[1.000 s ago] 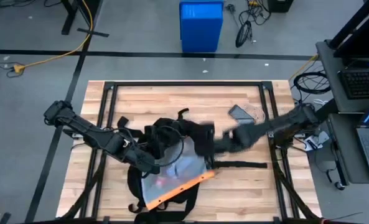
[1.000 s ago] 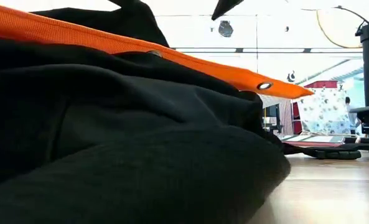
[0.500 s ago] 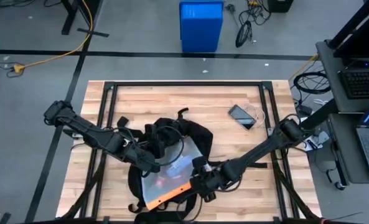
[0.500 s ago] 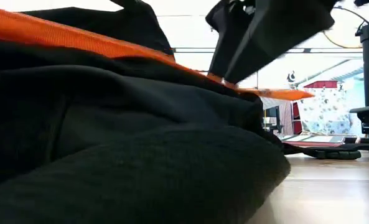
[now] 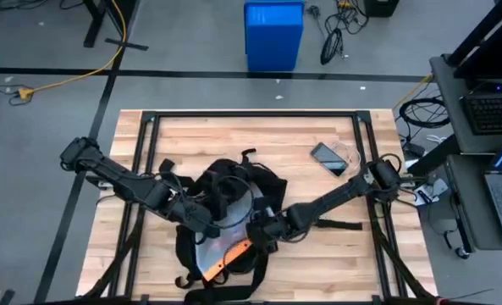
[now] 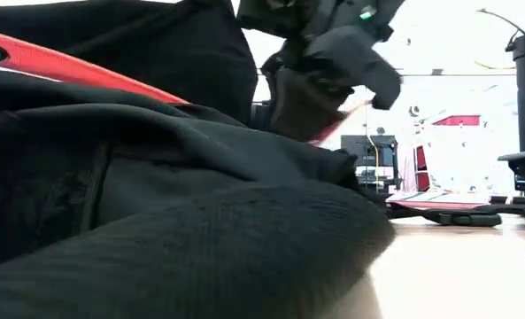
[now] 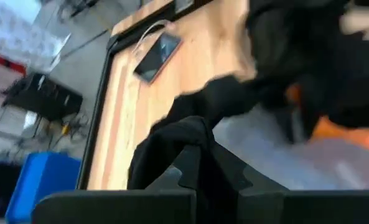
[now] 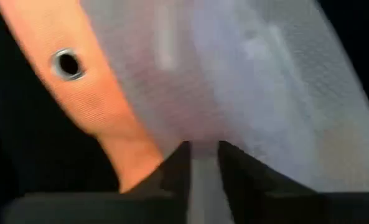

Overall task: Unpack backpack
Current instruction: Put the zip bag into the black backpack

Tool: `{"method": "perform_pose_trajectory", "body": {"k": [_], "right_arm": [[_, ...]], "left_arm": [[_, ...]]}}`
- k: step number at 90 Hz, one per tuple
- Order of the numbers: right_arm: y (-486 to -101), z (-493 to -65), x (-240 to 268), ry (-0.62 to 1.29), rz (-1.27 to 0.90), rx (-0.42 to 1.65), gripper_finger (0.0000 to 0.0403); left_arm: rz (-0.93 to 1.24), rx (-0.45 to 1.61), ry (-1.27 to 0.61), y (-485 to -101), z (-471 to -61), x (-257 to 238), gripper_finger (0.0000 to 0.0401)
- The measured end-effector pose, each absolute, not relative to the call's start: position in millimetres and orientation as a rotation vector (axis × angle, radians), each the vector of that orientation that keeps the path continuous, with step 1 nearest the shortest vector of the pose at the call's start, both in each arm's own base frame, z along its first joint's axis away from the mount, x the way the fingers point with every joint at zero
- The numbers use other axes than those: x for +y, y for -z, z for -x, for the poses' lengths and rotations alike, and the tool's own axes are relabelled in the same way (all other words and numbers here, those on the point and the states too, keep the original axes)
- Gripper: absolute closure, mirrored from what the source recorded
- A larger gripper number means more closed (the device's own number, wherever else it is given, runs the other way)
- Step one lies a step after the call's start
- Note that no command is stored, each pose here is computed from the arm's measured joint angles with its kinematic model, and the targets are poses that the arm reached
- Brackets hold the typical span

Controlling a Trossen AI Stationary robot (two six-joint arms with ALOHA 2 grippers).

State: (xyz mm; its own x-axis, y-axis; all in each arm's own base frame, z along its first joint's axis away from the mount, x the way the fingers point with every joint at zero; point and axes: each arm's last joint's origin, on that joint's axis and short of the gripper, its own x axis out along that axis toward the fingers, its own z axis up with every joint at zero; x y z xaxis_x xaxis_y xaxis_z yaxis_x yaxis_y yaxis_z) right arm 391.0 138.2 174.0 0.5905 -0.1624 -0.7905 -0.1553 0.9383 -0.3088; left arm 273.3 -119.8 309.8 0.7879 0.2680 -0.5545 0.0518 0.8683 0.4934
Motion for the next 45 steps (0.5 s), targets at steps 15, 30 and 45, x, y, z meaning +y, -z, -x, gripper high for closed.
{"method": "perform_pose_trajectory", "body": {"k": [15, 30, 45], "right_arm": [[-166.6, -404.6, 121.1, 0.002, 0.387, 0.919, 0.0393], [-171.0, -402.1, 118.8, -0.031, 0.357, 0.938, 0.0391], [-208.0, -378.9, 137.7, -0.094, 0.312, 0.916, 0.0373]], "left_arm": [[-0.519, 0.65, -0.054, -307.8, -277.7, -123.7, 0.0397], [-0.548, 0.683, -0.045, -305.3, -275.5, -122.8, 0.0397], [-0.567, 0.699, -0.069, -304.1, -274.4, -121.4, 0.0397]]}}
